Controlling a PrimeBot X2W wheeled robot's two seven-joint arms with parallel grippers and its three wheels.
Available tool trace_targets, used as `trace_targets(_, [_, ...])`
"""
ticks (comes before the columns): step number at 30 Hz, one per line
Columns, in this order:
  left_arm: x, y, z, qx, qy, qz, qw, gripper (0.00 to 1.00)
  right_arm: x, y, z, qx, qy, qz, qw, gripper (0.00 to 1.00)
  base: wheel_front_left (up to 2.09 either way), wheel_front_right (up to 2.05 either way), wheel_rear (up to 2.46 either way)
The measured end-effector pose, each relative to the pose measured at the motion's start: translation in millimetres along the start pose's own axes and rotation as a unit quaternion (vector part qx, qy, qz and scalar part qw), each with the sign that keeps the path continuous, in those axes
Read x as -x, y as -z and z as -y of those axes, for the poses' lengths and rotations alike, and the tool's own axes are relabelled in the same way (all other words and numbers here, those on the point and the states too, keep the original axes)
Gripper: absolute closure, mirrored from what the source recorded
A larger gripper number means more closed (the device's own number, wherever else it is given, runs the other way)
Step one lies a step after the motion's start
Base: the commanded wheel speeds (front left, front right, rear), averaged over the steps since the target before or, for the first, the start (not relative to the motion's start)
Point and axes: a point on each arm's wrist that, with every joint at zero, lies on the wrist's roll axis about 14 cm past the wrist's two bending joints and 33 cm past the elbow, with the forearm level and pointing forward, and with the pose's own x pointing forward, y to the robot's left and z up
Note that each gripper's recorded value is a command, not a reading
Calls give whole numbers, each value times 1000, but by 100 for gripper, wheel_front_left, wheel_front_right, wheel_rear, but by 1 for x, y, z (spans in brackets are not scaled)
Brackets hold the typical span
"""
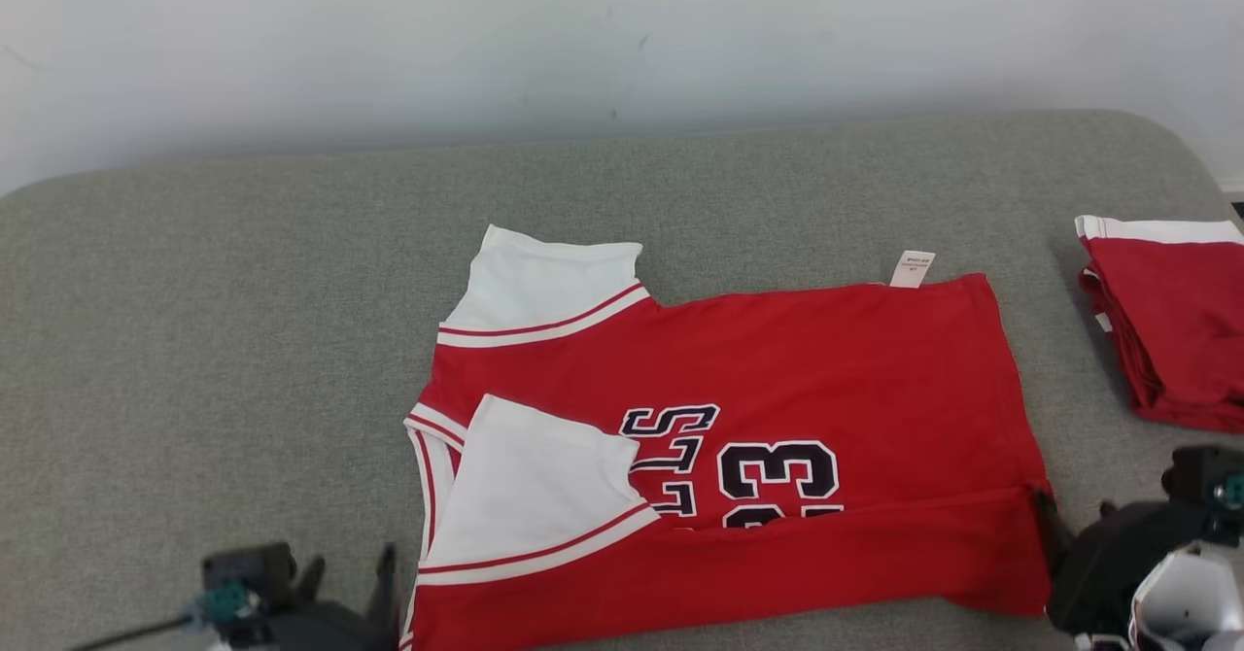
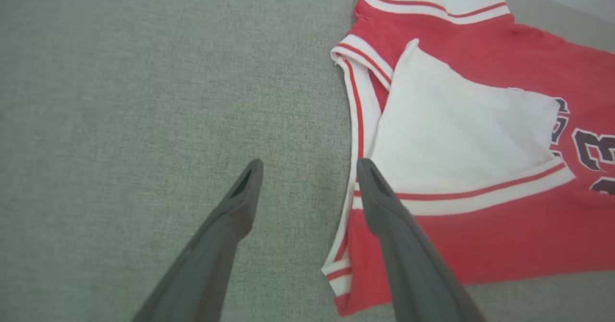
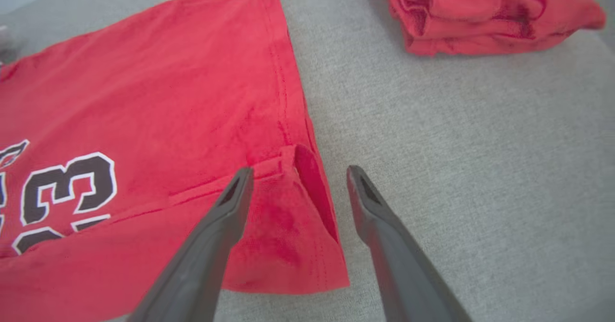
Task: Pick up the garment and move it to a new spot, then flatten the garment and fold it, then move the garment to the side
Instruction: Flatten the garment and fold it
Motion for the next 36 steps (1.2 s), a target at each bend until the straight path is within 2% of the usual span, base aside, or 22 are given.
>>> trace_targets(3, [-6, -35, -3, -9, 1, 33, 999, 0, 4, -31, -12, 22, -7, 32, 999, 0, 0, 0, 0])
trace_targets(7, [-23, -74, 8, -22, 31, 61, 997, 0, 1, -78, -36, 50, -29, 74, 996, 0, 0, 0, 0])
trace_targets(11, [-50, -97, 22, -42, 53, 62, 996, 0, -14, -106, -52, 74, -45, 80, 993, 0, 0, 0, 0])
trace_targets(20, [-114, -140, 49, -70, 79, 59, 993, 0, -56, -136, -76, 90, -61, 72, 991, 0, 0, 0, 0])
trace_targets(24, [-140, -146, 61, -80, 88, 45, 992, 0, -70, -143, -79, 110, -55, 63, 990, 0, 0, 0, 0])
trace_targets(29, [-177, -162, 74, -123, 94, 39, 987, 0, -88, -162, -70, 136, -34, 69, 988, 0, 0, 0, 0])
trace_targets(36, [-216, -135, 68, -144, 74, -32, 986, 0, -107, -158, -49, 148, -8, 55, 987, 0, 0, 0, 0])
